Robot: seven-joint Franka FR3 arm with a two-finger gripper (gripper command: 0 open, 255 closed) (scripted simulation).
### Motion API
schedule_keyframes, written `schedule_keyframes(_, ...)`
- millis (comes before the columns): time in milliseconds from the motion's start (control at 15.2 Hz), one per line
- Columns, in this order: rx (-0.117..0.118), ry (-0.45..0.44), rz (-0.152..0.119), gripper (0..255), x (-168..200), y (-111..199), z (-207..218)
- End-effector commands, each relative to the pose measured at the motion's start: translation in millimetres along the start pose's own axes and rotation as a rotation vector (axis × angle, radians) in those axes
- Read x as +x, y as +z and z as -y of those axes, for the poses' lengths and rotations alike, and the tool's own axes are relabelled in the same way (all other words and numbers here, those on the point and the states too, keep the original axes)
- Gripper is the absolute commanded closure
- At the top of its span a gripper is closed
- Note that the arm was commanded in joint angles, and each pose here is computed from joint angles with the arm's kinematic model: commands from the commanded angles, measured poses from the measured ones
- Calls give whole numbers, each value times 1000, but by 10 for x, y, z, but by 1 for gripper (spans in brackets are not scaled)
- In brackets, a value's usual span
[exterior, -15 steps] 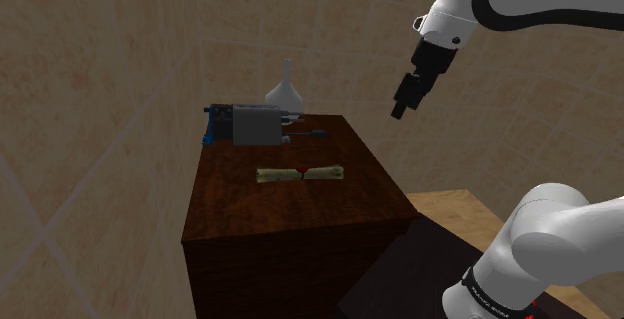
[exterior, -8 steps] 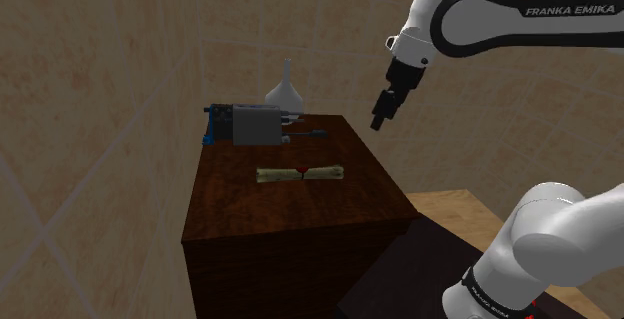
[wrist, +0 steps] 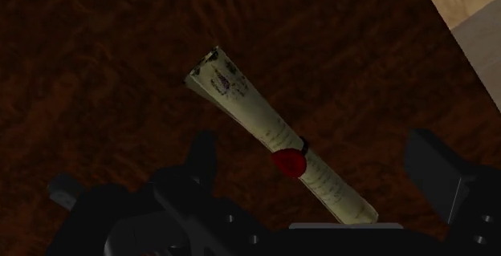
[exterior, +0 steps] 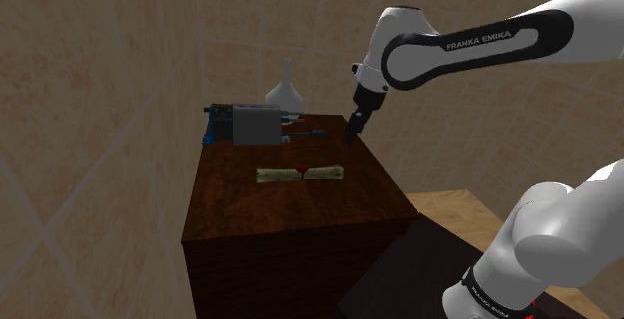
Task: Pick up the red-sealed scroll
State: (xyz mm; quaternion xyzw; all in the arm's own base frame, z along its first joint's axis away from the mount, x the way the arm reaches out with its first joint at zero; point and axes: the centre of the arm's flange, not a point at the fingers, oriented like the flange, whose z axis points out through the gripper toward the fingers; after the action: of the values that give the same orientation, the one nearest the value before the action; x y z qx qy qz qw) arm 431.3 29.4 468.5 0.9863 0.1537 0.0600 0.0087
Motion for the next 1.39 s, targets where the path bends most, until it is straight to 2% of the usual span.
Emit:
schedule_keyframes(0, 2, -41, 1, 0, 151, 224, -10)
schedule_keyframes(858, 20, -300, 11, 0, 1130, 1644, 40)
schedule_keyframes(1320, 20, -306, 11, 0, 1113, 1988, 56)
